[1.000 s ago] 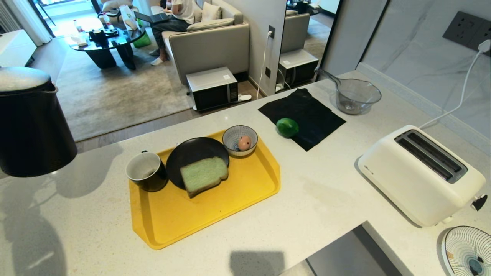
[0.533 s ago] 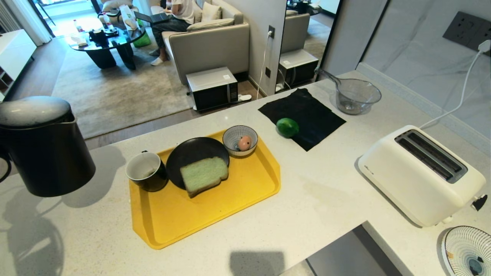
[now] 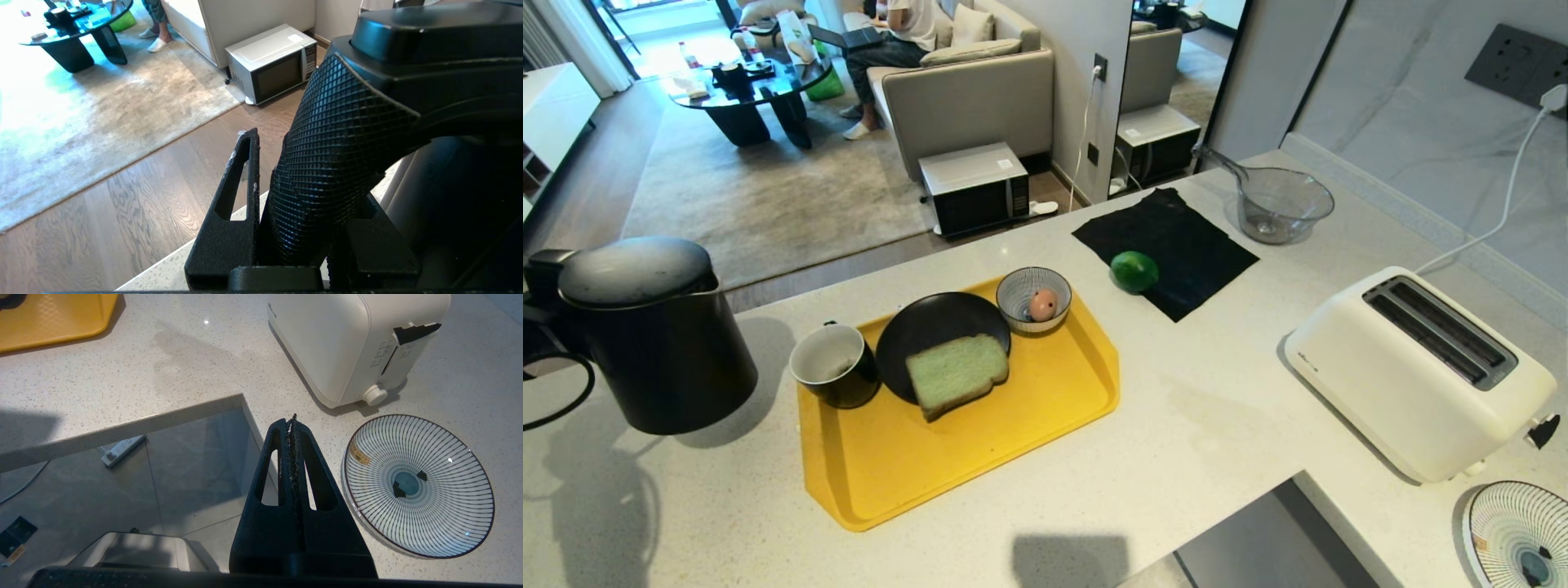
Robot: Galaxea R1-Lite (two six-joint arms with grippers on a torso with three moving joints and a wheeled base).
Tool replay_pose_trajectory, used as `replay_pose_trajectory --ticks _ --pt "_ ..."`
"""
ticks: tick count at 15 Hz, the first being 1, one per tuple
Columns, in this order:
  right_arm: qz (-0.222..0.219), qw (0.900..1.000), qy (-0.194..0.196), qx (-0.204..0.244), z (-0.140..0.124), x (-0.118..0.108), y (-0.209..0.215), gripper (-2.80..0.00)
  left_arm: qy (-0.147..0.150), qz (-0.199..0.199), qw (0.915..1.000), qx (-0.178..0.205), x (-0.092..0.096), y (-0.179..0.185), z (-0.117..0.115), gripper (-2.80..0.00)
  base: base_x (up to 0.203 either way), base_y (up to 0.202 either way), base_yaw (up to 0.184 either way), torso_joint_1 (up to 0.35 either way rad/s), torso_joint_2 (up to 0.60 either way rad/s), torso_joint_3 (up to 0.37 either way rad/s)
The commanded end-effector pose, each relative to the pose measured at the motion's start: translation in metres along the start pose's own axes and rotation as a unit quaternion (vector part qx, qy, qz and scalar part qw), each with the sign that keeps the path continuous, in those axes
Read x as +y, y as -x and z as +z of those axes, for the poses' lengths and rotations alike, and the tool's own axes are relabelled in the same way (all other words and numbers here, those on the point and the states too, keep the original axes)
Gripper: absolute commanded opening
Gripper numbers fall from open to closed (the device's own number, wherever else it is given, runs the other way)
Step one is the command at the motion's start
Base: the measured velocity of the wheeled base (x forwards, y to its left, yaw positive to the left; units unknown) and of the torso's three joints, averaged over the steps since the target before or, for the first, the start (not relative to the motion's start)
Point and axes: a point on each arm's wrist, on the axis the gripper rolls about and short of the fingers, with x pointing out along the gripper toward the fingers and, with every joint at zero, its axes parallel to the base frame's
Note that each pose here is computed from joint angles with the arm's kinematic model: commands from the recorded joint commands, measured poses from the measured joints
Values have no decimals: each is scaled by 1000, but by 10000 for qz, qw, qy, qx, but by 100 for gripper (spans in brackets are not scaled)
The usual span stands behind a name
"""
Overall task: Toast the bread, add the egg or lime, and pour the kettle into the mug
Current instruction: Put the kettle back
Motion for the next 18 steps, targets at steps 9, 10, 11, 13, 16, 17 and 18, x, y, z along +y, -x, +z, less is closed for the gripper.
replay_pose_trajectory --ticks 9,10,11,13,16,17,18 --pt "6 10000 4 -1 0 0 0 -280 194 -92 9997 152 5 -12 -62 -280 0 0 0 0 0 0" --pt "-1 10000 6 -1 0 0 0 -280 183 -117 9997 148 4 -14 -63 -280 0 0 0 0 0 0" --pt "6 10000 4 -1 0 0 0 -280 173 -117 9997 154 5 -14 -65 -280 0 0 0 0 0 0" --pt "6 10000 4 -1 0 0 0 -280 180 -116 9996 174 5 -14 -67 -280 0 0 0 0 0 0" --pt "4 10000 4 -1 0 0 0 -280 199 -116 9996 164 4 -14 -65 0 0 0 0 0 0 0" --pt "6 10000 4 6 0 0 0 -280 208 -116 9996 154 4 -13 -63 0 0 0 0 0 0 0" --pt "6 10000 5 6 0 0 0 -280 197 -116 9996 137 4 -13 -60 0 0 0 0 0 0 0"
